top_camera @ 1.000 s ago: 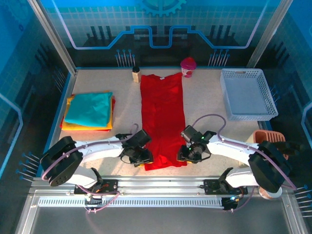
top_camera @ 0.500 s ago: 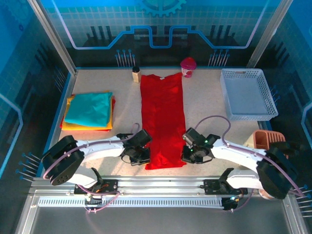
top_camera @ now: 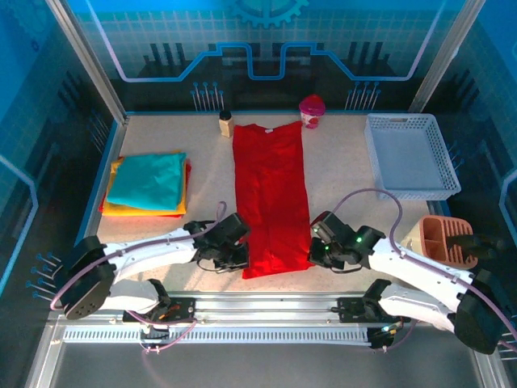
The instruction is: Fold and stack the t-shirts
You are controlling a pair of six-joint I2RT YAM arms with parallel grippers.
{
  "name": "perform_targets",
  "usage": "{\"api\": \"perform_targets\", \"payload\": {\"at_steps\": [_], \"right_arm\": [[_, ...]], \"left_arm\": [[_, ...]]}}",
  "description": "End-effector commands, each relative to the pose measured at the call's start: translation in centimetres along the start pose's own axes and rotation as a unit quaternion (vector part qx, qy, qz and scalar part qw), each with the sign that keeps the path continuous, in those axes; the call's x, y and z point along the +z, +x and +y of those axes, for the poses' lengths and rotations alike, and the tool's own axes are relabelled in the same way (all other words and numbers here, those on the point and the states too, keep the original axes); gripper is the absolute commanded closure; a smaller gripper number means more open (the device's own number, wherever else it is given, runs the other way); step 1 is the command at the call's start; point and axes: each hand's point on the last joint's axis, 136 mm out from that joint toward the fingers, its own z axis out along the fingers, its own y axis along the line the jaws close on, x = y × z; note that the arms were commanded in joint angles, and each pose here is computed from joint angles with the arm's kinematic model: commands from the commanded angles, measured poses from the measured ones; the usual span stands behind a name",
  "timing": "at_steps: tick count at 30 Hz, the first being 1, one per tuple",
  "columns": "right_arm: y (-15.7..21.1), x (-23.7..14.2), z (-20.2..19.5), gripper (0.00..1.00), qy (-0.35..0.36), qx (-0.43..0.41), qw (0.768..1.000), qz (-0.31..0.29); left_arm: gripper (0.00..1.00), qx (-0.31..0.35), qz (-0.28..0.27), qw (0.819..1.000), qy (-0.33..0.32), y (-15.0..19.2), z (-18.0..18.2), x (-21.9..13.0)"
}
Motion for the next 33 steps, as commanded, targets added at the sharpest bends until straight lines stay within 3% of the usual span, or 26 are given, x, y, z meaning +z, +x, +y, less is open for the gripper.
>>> {"api": "perform_targets", "payload": {"at_steps": [1,8,13,23,33], "right_arm": [[-2.8,-1.6,0.6,1.00,0.003,0.008,0.999,-0.047],[-8.2,-2.5,3.7,1.00,-0.032,-0.002,0.997,-0.071],[-12.0,-2.4,6.1,1.00,-0.052,-0.020,0.996,-0.076],[-18.7,-0.6,8.7,1.00,-0.079,-0.047,0.993,-0.075],[-23.3,1.8,9.9,1.00,-0.090,-0.042,0.994,-0.050]], "left_arm": [[1.00,0.001,-0.019,1.000,-0.017,-1.3,0.5,-1.9],[1.00,0.010,-0.048,0.999,0.014,-6.3,-1.2,-4.0],[1.00,0.047,-0.064,0.997,-0.018,-10.4,-2.5,-5.3],[1.00,0.056,-0.091,0.994,-0.021,-18.9,-3.5,-4.5],[1.00,0.053,-0.114,0.992,-0.003,-24.8,-3.6,-4.7]]}}
